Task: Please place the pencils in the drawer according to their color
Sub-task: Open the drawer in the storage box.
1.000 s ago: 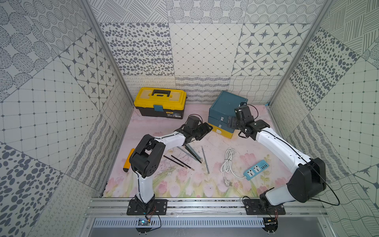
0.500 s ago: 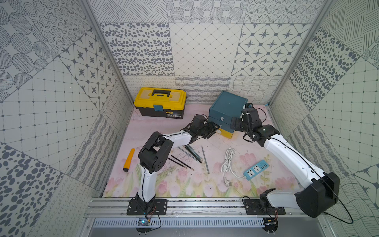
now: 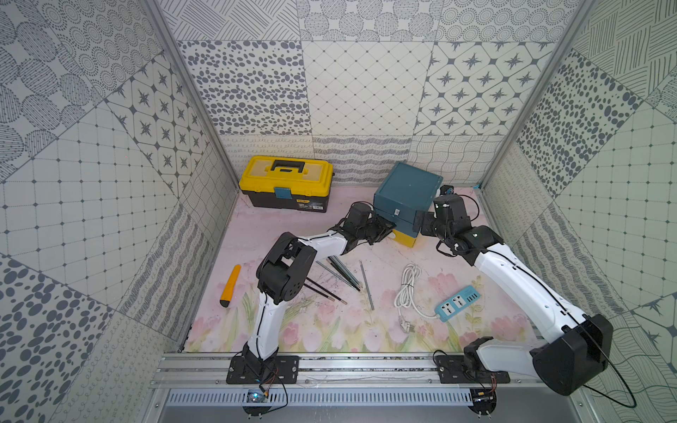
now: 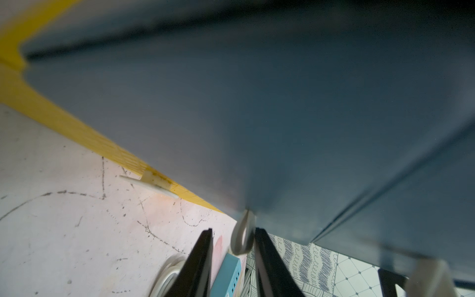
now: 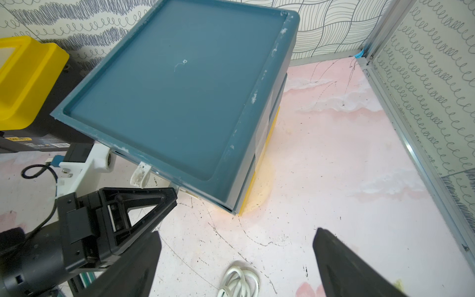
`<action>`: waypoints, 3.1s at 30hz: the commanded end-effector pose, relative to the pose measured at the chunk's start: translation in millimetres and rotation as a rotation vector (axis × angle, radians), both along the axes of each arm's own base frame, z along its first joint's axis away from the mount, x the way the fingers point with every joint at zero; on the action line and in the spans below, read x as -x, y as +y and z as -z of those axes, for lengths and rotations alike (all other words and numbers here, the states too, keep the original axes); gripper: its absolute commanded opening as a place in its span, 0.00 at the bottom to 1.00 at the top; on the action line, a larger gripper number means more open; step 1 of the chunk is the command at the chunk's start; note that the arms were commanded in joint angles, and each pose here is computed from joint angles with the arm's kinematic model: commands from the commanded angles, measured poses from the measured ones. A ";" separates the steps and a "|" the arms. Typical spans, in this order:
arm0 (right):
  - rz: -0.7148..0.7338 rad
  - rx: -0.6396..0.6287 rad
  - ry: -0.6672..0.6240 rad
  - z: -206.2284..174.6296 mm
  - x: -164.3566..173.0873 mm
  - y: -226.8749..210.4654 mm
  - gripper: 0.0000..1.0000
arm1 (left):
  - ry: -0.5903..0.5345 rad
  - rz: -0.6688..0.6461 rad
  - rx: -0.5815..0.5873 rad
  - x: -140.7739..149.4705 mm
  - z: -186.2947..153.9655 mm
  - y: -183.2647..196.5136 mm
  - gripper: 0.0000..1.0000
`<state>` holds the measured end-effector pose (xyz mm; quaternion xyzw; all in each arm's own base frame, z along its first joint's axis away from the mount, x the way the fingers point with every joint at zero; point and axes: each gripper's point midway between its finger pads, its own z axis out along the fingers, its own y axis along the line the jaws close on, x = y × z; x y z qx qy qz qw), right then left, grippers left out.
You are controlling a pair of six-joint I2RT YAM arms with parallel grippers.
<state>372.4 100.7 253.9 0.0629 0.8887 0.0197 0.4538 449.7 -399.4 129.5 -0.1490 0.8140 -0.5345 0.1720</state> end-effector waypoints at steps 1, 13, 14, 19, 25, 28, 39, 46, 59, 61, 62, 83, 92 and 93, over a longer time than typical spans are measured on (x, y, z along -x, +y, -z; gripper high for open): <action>-0.007 -0.023 -0.038 -8.5 -0.4 1.7 0.99 | -0.061 0.033 0.054 -1.3 -17.6 -11.4 0.28; -0.012 -0.025 -0.040 -9.2 0.7 2.6 0.99 | -0.077 0.035 0.061 -1.8 -18.1 -12.2 0.00; -0.014 -0.025 -0.040 -9.2 0.9 3.2 0.99 | -0.076 0.036 0.056 -0.1 -16.6 -11.2 0.00; -0.013 -0.028 -0.043 -10.3 1.4 3.3 0.99 | -0.062 0.038 0.046 11.4 -7.0 -5.3 0.00; -0.020 -0.029 -0.041 -10.0 2.5 4.9 0.99 | -0.054 0.046 0.036 30.4 0.5 6.3 0.00; -0.022 -0.032 -0.037 -10.6 3.1 6.0 0.99 | -0.050 0.044 0.023 40.1 2.9 14.2 0.00; -0.036 -0.030 -0.021 -15.8 19.4 14.6 0.99 | -0.036 0.059 -0.080 76.1 24.4 43.6 0.00; -0.049 -0.025 -0.026 -18.2 25.7 21.6 0.99 | -0.055 0.070 -0.094 88.7 16.0 52.9 0.00; -0.106 -0.023 -0.036 -26.3 32.8 39.5 0.92 | -0.028 0.074 -0.140 104.2 28.7 65.6 0.15; -0.113 -0.026 -0.036 -26.6 33.3 42.1 0.91 | -0.029 0.074 -0.141 105.4 27.9 66.6 0.20; -0.117 -0.025 -0.036 -26.4 33.9 43.6 0.91 | -0.029 0.072 -0.141 105.8 27.5 67.2 0.24; -0.299 -0.022 0.044 -7.6 79.1 130.7 0.65 | -0.095 -0.231 -0.455 121.8 -7.0 166.0 0.79; -0.464 0.053 0.223 64.7 118.6 194.9 0.60 | -0.070 -0.403 -0.643 126.2 -9.6 222.0 0.99; -0.476 0.060 0.244 73.2 122.7 198.8 0.60 | -0.064 -0.412 -0.670 127.5 -8.5 227.4 0.99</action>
